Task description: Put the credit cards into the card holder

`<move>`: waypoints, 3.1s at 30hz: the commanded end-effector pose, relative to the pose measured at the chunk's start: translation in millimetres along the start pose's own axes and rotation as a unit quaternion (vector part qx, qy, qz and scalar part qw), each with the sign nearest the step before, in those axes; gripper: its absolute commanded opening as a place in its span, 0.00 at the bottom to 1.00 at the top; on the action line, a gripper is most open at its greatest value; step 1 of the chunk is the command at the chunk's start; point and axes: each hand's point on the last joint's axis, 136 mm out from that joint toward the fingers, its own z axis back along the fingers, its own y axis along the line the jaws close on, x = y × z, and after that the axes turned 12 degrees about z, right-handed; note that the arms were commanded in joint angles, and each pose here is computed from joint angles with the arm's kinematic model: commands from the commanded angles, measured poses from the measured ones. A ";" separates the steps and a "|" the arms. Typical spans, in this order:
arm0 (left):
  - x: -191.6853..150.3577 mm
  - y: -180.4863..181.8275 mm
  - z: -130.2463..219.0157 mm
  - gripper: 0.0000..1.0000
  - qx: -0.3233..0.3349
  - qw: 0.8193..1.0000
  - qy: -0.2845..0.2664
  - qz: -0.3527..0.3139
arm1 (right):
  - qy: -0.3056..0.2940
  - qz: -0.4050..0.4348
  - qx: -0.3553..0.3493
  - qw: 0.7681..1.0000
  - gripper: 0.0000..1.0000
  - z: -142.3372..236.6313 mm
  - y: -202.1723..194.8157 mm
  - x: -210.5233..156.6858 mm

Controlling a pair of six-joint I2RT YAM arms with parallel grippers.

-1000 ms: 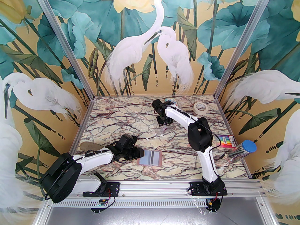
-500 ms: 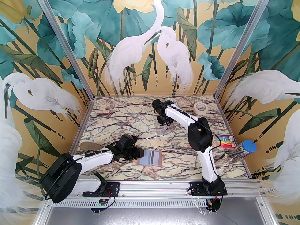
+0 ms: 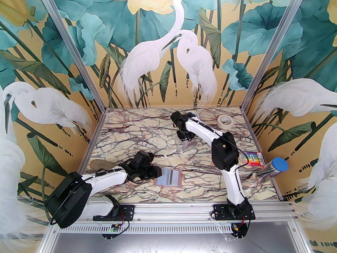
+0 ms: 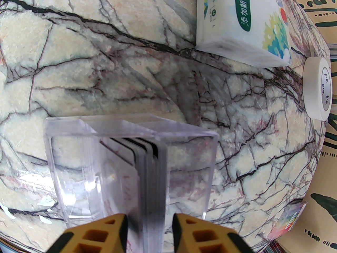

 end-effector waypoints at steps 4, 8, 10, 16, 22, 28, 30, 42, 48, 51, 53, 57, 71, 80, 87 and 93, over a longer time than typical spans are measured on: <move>-4.5 22.6 -3.5 0.44 0.038 0.999 0.005 0.003 | -0.019 -0.006 -0.012 1.000 0.29 21.5 -13.0 5.1; -3.6 21.4 -3.3 0.44 0.036 0.999 0.003 0.003 | -0.020 -0.006 -0.012 1.000 0.26 23.6 -13.3 5.3; -3.7 21.5 -3.8 0.44 0.037 0.999 0.004 0.003 | -0.020 -0.006 -0.012 1.000 0.25 24.2 -13.5 5.2; -3.5 21.2 -3.8 0.44 0.037 0.999 0.005 0.003 | -0.020 -0.007 -0.013 1.000 0.21 26.0 -14.7 5.7; -3.3 20.7 -3.6 0.44 0.037 0.999 0.005 0.003 | -0.018 -0.005 -0.017 1.000 0.20 28.1 -16.9 4.6; -3.0 19.7 -3.6 0.44 0.037 0.999 0.005 0.001 | -0.018 -0.005 -0.023 1.000 0.20 29.7 -19.1 3.9; -3.1 19.6 -3.7 0.44 0.037 0.999 0.006 0.001 | -0.017 -0.005 -0.026 1.000 0.20 29.9 -20.4 3.6; -2.4 18.8 -4.6 0.44 0.037 0.999 0.007 0.001 | -0.017 -0.004 -0.032 0.999 0.20 33.0 -23.1 3.3; -2.8 19.2 -4.3 0.44 0.037 0.999 0.007 0.001 | -0.019 -0.004 -0.022 1.000 0.18 33.8 -18.8 3.7; -3.0 19.7 -4.4 0.44 0.037 0.999 0.007 0.002 | -0.020 -0.005 -0.013 1.000 0.17 33.8 -14.3 4.0; -3.4 20.6 -4.6 0.44 0.038 0.999 0.007 0.003 | -0.022 -0.005 -0.009 1.000 0.18 34.1 -11.6 5.2; -3.1 20.2 -4.7 0.44 0.038 0.999 0.007 0.003 | -0.020 -0.003 -0.009 1.000 0.19 31.4 -9.5 5.1; -4.1 22.0 -5.9 0.44 0.038 0.999 0.008 0.003 | -0.006 0.006 -0.019 1.000 0.40 16.2 -5.2 4.2; -4.7 23.3 -5.9 0.44 0.040 0.999 0.009 0.005 | 0.005 0.009 -0.026 1.000 0.46 1.8 -3.5 2.6; -4.8 23.5 -5.8 0.44 0.039 0.999 0.009 0.005 | 0.016 0.011 -0.033 0.999 0.46 -7.0 -4.3 -0.6; -4.6 22.9 -6.0 0.44 0.039 0.999 0.009 0.005 | 0.020 0.012 -0.032 0.999 0.47 -10.9 -3.8 -2.0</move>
